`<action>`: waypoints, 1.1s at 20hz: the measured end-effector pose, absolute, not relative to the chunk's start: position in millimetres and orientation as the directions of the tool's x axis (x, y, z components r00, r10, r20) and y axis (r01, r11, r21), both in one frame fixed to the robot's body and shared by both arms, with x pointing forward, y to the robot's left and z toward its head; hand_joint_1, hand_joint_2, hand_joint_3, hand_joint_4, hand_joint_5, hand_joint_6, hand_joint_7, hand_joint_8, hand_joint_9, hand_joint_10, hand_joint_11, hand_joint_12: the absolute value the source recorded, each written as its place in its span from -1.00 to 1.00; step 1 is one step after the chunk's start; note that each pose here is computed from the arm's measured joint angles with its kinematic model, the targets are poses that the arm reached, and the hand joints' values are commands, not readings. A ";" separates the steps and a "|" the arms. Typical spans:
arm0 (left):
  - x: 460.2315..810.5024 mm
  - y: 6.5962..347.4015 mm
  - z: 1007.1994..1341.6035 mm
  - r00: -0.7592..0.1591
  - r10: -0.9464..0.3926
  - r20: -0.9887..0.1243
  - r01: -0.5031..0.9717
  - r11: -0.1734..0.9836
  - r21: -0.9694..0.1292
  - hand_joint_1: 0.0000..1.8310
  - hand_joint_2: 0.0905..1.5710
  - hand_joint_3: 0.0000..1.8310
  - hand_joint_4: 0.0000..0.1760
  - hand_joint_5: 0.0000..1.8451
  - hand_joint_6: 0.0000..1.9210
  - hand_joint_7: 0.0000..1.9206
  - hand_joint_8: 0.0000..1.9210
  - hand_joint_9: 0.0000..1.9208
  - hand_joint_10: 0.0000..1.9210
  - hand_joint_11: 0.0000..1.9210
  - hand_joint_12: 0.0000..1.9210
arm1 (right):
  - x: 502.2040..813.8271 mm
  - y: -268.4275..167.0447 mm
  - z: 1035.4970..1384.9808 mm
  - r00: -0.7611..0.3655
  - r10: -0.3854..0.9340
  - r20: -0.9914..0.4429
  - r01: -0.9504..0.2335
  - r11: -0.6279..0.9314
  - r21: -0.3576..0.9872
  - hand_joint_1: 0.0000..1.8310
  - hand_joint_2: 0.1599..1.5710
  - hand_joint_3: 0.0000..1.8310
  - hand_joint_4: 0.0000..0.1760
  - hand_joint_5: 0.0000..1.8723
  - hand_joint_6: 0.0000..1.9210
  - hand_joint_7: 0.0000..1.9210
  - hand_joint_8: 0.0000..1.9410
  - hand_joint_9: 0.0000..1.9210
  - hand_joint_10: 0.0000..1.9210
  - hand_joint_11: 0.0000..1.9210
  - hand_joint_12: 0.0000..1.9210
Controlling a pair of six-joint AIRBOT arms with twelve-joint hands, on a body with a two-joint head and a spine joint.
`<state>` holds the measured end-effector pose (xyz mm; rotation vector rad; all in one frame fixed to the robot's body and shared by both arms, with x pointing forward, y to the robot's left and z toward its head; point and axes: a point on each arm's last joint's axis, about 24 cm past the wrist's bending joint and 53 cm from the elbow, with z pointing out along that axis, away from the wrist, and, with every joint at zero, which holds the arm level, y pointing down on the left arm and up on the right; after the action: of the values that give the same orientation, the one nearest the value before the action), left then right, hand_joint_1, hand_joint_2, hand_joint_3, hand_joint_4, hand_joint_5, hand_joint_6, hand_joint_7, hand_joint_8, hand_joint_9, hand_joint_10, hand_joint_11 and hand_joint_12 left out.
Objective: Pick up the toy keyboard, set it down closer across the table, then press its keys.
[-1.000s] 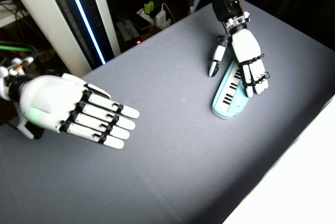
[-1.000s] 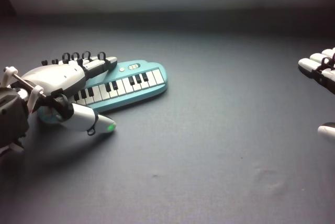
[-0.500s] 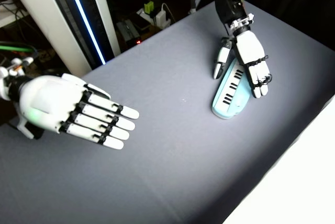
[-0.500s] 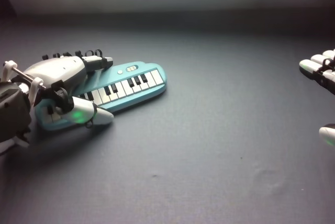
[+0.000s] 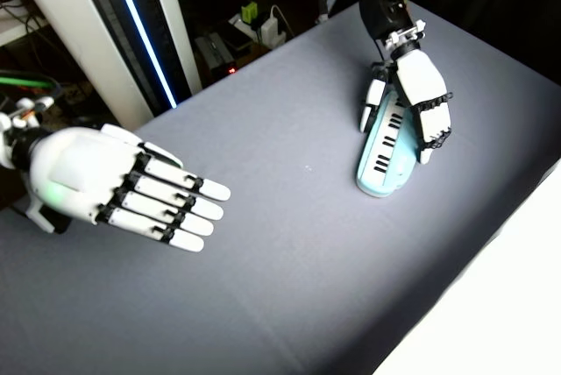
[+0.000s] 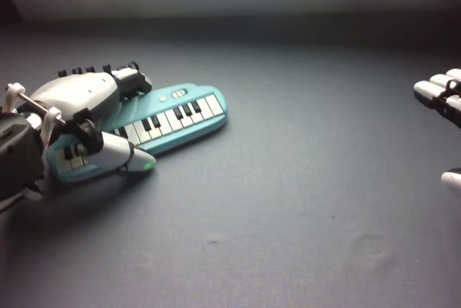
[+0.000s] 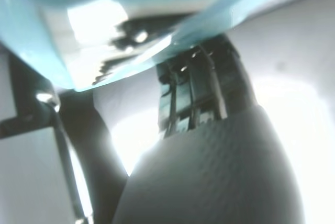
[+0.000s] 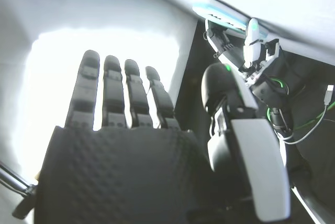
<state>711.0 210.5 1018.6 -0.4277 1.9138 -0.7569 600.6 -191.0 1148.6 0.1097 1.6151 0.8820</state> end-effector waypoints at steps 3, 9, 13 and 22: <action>699.9 195.6 1024.1 -0.474 -0.553 -0.685 0.090 0.744 -0.662 0.62 0.61 -0.99 -1.00 -0.77 0.66 -0.60 0.71 -0.35 0.78 -0.32 0.94 | 601.3 -193.2 1154.9 -0.247 0.546 -0.801 -0.399 0.696 0.597 -0.54 0.77 -1.00 -0.83 -1.00 -1.00 -1.00 -1.00 -1.00 -1.00 -1.00 -1.00; 673.3 133.1 1047.6 -0.554 -0.450 -0.701 0.293 0.683 -0.670 0.45 0.65 -1.00 -1.00 -0.79 0.69 -0.50 0.75 -0.54 0.83 -0.46 0.98 | 593.4 -196.3 1194.4 -0.150 0.585 -0.797 -0.474 0.665 0.577 -0.61 0.82 -0.99 -0.14 -1.00 -1.00 -1.00 -1.00 -1.00 -1.00 -1.00 -1.00; 661.8 74.1 1059.9 -0.589 -0.386 -0.711 0.418 0.607 -0.676 0.58 0.65 -1.00 -1.00 -0.76 0.57 -0.56 0.78 -0.38 0.78 -0.52 0.80 | 592.8 -194.1 1203.0 -0.132 0.597 -0.792 -0.495 0.652 0.574 -0.73 0.82 -1.00 -0.45 -1.00 -1.00 -1.00 -1.00 -1.00 -1.00 -1.00 -1.00; 654.5 -49.1 1033.8 -0.686 -0.266 -0.678 0.479 0.537 -0.695 0.72 0.61 -1.00 -1.00 -0.74 0.45 -0.82 0.52 -0.47 0.81 -0.60 0.82 | 594.9 -187.5 1214.3 -0.109 0.620 -0.777 -0.528 0.627 0.574 -0.77 0.85 -1.00 -0.03 -1.00 -1.00 -1.00 -1.00 -1.00 -1.00 -1.00 -1.00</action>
<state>654.5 -49.1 1033.8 0.1725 1.9941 -1.2107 594.9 -187.5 1214.3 0.0858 1.3714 0.9715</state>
